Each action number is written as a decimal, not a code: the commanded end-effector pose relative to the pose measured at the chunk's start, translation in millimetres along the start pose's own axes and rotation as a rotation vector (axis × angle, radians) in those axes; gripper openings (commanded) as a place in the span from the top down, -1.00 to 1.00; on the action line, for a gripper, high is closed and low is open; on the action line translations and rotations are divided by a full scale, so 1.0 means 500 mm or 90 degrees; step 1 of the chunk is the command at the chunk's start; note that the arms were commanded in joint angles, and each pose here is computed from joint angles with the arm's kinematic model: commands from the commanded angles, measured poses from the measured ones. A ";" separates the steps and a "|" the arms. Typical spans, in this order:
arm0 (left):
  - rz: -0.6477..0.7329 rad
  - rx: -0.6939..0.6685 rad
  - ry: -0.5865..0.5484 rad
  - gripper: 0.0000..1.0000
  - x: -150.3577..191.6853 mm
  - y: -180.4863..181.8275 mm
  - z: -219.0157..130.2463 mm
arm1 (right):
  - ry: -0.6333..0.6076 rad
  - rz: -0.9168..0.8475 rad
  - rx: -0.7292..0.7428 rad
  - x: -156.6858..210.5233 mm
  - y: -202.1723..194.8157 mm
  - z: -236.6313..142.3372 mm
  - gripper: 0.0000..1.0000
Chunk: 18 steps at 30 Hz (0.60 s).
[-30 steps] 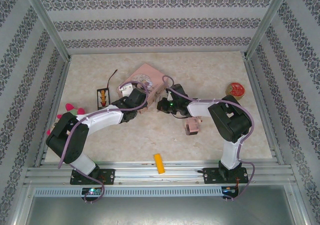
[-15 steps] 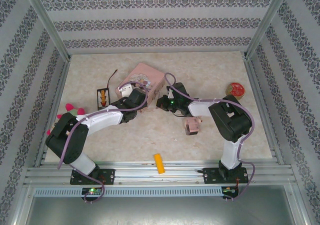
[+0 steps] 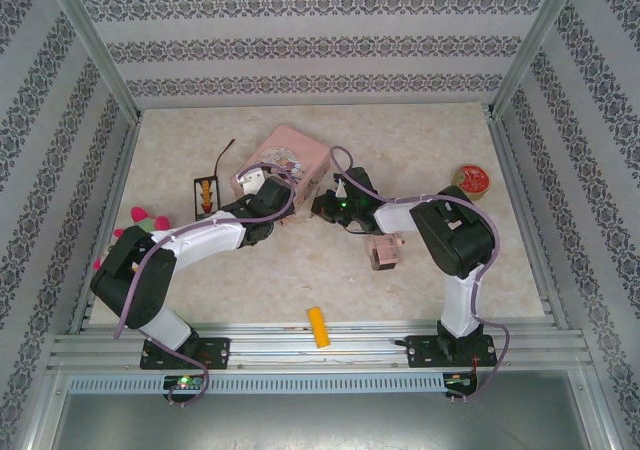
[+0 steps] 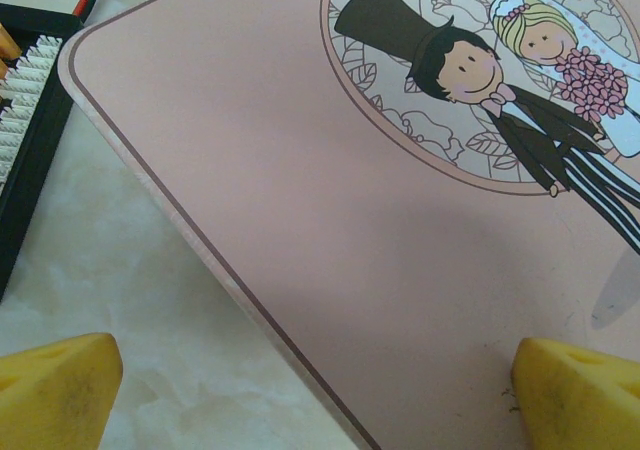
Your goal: Unlock a padlock with a key
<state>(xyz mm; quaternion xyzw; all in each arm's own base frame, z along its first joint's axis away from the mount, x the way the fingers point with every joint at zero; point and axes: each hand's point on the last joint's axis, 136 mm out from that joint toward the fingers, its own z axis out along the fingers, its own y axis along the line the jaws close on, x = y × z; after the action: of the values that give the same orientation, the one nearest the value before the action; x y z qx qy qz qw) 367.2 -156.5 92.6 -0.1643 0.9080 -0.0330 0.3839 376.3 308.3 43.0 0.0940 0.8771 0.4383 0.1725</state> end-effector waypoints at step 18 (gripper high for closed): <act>0.009 -0.028 0.043 -0.99 0.038 0.041 -0.004 | -0.086 0.034 -0.059 -0.069 0.015 -0.009 1.00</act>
<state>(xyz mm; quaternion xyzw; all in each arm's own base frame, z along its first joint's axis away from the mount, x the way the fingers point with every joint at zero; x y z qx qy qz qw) 363.8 -157.2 91.3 -0.1662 0.9091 -0.0410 0.3797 401.3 301.3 57.1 0.1309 0.8474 0.4697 0.2102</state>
